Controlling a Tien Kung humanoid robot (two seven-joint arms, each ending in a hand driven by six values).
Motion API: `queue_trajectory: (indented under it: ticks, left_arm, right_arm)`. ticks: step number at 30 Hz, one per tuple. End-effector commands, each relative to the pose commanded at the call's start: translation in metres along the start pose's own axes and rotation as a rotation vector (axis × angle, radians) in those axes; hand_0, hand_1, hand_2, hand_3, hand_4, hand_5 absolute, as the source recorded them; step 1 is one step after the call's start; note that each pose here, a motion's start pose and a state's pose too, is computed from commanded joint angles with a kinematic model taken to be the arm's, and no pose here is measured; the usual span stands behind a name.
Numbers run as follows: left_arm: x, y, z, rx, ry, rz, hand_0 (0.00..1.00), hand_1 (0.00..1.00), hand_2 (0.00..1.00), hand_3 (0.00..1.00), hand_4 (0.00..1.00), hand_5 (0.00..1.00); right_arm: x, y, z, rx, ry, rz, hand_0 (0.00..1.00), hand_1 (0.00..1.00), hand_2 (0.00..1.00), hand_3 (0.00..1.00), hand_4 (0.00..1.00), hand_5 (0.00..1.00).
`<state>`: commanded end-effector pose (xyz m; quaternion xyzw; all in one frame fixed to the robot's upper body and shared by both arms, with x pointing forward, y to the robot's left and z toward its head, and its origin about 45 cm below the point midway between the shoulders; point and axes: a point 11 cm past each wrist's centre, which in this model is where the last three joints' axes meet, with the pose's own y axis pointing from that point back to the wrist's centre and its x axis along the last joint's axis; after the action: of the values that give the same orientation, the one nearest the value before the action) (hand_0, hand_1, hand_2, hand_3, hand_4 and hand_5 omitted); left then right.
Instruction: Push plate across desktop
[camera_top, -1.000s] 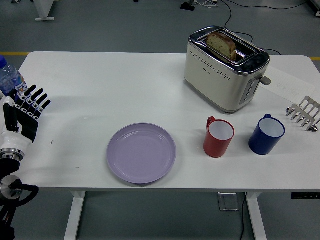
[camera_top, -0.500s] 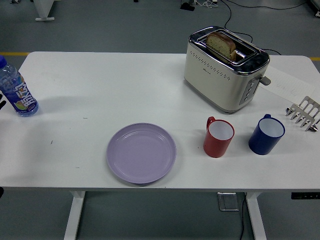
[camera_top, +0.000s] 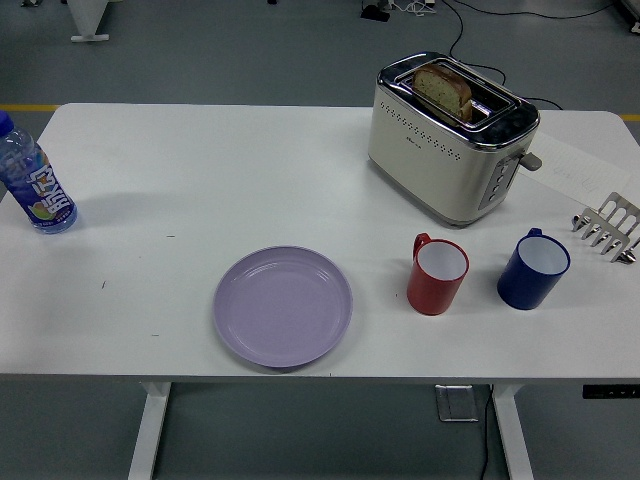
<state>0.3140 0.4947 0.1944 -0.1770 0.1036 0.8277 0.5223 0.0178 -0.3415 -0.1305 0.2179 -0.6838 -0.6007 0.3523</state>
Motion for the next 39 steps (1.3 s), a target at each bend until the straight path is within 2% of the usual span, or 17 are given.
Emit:
queue_trajectory:
  ticks: [7,39]
  left_arm:
    - [0.0072,0.0019,-0.0001,0.003,-0.002,0.02,0.77,0.763,0.728,0.703,0.57,0.998]
    - [0.0087,0.0002,0.0015,0.009,-0.002,0.037,0.769,0.763,0.724,0.702,0.571,0.998]
  right_arm:
    - [-0.0001,0.0,-0.0003,0.002,0.0,-0.001,0.6,0.545,0.636,0.628,0.381,0.555]
    - [-0.002,0.0005,-0.0022,0.006,0.002,-0.006,0.601,0.545,0.637,0.627,0.378,0.555]
